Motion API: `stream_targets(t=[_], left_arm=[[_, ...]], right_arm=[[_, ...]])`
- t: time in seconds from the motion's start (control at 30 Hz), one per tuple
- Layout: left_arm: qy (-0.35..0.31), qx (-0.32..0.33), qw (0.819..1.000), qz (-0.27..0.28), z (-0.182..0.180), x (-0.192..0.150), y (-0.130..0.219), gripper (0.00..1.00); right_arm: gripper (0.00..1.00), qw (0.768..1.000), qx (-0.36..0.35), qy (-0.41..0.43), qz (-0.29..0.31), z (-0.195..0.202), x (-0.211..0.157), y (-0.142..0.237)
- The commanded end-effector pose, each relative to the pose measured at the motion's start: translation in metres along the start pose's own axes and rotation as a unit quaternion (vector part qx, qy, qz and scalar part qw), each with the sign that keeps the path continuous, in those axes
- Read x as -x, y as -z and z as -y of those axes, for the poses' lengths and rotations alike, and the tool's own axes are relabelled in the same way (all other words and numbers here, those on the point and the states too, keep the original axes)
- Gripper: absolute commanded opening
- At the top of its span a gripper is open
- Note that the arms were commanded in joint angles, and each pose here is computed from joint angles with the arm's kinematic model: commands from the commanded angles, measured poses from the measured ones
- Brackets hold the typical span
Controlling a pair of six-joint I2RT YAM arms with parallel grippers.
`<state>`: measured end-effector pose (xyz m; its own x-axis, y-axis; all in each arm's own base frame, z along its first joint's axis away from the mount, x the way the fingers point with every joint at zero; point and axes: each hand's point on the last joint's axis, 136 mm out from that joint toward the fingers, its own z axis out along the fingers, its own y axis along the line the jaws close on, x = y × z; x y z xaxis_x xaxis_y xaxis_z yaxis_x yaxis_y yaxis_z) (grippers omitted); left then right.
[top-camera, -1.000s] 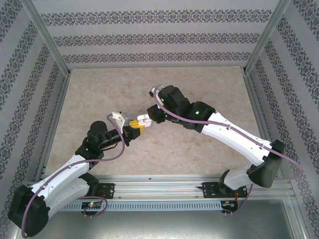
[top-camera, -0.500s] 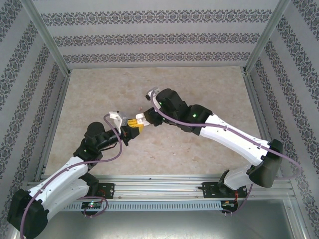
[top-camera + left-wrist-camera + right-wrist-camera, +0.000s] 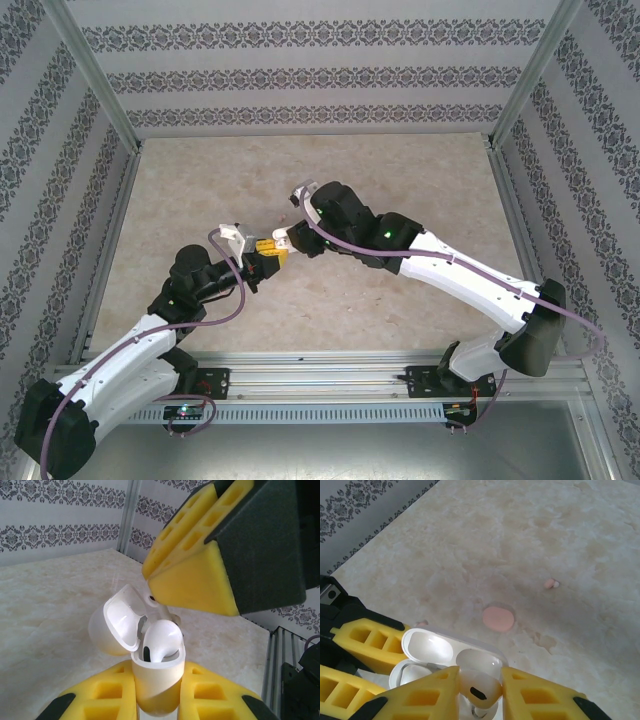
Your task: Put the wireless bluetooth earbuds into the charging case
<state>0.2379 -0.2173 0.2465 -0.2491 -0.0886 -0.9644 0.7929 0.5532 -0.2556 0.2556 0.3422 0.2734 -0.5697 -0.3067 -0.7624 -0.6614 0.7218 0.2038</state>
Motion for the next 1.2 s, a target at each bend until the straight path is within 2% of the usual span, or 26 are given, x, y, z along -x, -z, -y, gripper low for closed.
stream_targets(t=[0.0,0.4,0.73,1.0,1.17], left_arm=[[-0.016,-0.012,0.999,0.040,0.010,0.031,0.000,0.00],[-0.017,-0.014,0.999,0.039,0.010,0.035,-0.004,0.00],[-0.015,-0.017,0.999,0.035,0.010,0.032,-0.005,0.00],[-0.016,-0.035,0.999,0.027,0.015,0.028,-0.005,0.00],[-0.020,-0.039,0.999,0.027,0.017,0.030,-0.005,0.00]], right_arm=[[0.25,1.000,-0.004,0.010,-0.016,-0.001,-0.012,-0.005],[0.30,0.999,0.007,0.011,-0.037,-0.009,-0.028,-0.006],[0.48,0.999,0.017,-0.025,-0.013,-0.010,-0.009,0.008],[0.51,0.999,0.035,-0.041,-0.003,-0.012,0.010,0.025],[0.51,0.998,0.034,-0.046,-0.007,-0.009,0.010,0.028]])
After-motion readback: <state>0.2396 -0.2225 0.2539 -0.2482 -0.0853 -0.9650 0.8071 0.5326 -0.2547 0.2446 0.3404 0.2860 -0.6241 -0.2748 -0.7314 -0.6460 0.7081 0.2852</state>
